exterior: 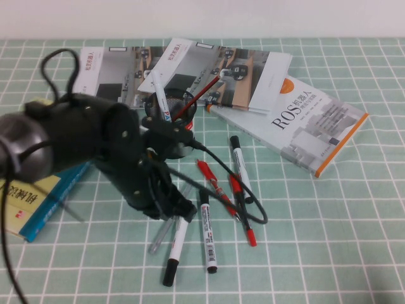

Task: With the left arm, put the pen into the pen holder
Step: Pick up the pen on the table

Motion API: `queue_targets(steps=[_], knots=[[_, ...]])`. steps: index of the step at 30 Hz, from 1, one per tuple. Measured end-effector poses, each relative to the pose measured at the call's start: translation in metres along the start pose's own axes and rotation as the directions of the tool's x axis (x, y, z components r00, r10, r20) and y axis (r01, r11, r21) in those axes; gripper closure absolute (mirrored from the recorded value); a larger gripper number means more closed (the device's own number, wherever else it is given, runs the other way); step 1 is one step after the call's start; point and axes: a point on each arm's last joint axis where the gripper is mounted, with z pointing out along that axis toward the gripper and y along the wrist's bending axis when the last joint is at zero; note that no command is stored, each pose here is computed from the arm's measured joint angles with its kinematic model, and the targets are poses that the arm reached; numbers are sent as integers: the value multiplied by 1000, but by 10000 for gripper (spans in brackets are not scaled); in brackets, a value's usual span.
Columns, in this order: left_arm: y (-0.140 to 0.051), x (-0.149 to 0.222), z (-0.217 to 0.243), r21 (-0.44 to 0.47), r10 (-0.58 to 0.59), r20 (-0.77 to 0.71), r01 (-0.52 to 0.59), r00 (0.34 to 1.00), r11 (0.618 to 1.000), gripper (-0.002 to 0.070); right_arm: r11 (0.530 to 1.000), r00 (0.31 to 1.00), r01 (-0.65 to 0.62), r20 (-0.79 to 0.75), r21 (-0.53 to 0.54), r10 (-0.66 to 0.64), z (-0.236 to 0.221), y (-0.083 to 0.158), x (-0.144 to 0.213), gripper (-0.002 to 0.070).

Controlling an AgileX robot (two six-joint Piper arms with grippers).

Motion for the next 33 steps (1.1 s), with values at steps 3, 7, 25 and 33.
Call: queue_targets(steps=[3,7,25,33], knots=[[0,-8,5,-7,27,-31,-27,999,1000,613,1000,1000,0,0,0,0,0,0,0,696],[4,-16,14,-39,51,-71,-54,996,998,561,1000,1000,0,0,0,0,0,0,0,696],[0,-19,51,-37,38,-135,-43,990,998,548,1000,1000,0,0,0,0,0,0,0,696],[-3,-20,58,-45,58,-146,-65,988,997,548,1000,1000,0,0,0,0,0,0,0,696]])
